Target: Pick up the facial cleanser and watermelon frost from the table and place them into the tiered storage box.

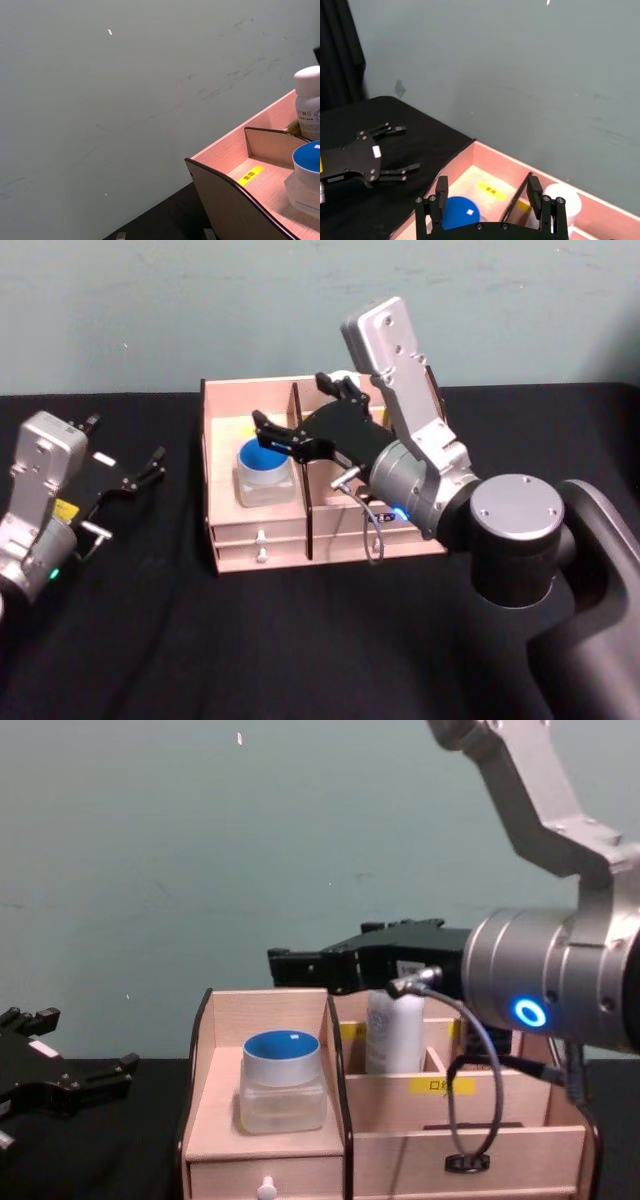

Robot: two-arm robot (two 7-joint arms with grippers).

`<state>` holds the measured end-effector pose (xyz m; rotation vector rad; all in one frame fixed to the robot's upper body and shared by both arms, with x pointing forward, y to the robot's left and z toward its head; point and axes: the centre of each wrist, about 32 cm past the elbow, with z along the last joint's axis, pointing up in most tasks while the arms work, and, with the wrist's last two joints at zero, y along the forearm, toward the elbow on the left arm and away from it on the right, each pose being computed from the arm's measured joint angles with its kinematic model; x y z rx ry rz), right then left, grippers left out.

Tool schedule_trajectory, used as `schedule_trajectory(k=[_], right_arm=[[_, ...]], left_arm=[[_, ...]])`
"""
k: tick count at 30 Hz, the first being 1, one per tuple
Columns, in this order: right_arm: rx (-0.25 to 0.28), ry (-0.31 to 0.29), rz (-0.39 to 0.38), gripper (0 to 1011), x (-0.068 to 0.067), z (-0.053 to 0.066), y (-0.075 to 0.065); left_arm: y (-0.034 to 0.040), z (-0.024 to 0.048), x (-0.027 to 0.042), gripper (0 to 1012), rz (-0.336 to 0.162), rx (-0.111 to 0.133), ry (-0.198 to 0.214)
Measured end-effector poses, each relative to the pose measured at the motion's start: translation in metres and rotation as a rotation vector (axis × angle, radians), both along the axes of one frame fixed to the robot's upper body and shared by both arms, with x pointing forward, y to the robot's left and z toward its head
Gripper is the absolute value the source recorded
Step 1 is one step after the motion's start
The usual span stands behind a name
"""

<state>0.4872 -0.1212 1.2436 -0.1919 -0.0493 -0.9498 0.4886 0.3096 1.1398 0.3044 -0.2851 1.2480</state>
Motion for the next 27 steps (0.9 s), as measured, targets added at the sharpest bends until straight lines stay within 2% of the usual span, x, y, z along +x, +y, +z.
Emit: schedule_trajectory(k=[8,18,27], right_arm=[[0.003,-0.053,-0.035,1002,-0.004,0.002,-0.015],[0.001,-0.12,-0.14,1002,-0.015,0.001,-0.049],[0.01,-0.15,-0.251,1003,-0.016,-0.002,-0.078]], left_arm=[[0.0,0.0,0.0,1001,0.0,0.0,0.0],[0.0,0.0,0.0,1001,0.0,0.0,0.0],[0.0,0.0,0.0,1001,0.0,0.0,0.0]])
